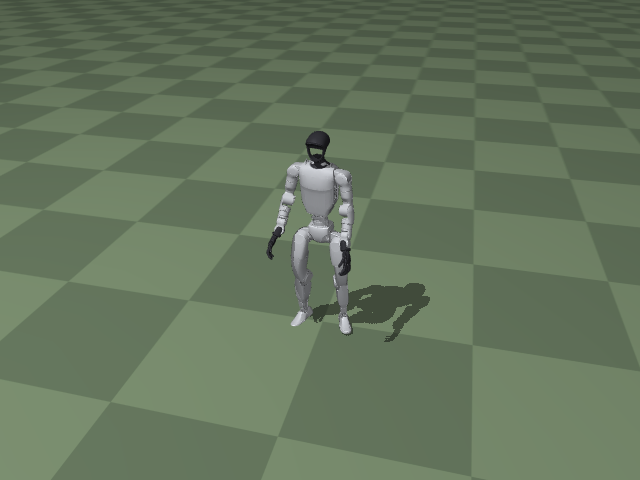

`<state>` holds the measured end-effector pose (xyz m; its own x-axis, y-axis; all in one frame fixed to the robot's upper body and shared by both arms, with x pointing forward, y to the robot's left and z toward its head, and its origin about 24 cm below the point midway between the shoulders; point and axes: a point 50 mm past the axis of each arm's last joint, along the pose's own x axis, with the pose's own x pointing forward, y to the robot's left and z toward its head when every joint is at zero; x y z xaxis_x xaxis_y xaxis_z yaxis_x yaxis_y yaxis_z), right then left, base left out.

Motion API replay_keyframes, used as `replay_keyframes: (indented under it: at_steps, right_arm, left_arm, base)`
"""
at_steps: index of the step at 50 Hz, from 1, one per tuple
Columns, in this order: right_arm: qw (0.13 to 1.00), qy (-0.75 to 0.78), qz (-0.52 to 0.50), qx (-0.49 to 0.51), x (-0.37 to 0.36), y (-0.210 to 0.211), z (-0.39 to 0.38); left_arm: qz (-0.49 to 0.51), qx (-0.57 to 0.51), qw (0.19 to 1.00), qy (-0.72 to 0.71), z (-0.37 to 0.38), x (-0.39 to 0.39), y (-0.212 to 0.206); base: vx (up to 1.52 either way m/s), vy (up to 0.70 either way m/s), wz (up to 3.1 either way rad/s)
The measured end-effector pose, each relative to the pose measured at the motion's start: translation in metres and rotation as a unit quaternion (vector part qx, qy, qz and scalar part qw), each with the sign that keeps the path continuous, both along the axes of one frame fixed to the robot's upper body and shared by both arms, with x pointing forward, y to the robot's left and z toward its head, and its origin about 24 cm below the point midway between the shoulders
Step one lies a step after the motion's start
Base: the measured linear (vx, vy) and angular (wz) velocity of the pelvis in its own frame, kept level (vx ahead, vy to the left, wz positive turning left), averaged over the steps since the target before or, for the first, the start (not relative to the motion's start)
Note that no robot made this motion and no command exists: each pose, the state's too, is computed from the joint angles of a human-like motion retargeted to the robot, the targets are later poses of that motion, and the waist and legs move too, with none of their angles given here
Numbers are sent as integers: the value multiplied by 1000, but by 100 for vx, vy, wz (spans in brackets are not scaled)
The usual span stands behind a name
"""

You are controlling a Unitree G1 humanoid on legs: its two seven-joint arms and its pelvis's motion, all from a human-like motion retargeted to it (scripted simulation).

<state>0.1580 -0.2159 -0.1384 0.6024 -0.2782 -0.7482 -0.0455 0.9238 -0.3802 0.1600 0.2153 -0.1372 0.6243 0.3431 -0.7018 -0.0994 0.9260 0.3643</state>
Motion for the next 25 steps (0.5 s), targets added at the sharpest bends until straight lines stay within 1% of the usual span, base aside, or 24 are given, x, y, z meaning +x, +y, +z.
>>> replay_keyframes:
  at_steps: [7,12,25]
  right_arm:
    - [997,79,-18,-3,-42,-6,-17]
    - [996,93,-10,0,-52,-3,-20]
    - [1000,-11,17,-3,-1,5,1]
  left_arm:
    - [-18,0,999,-40,11,22,-4]
    - [-33,8,999,-37,11,20,0]
    - [-12,5,999,37,-8,-24,6]
  base:
    - [0,0,3]
    - [0,1,8]
    - [-1,0,-10]
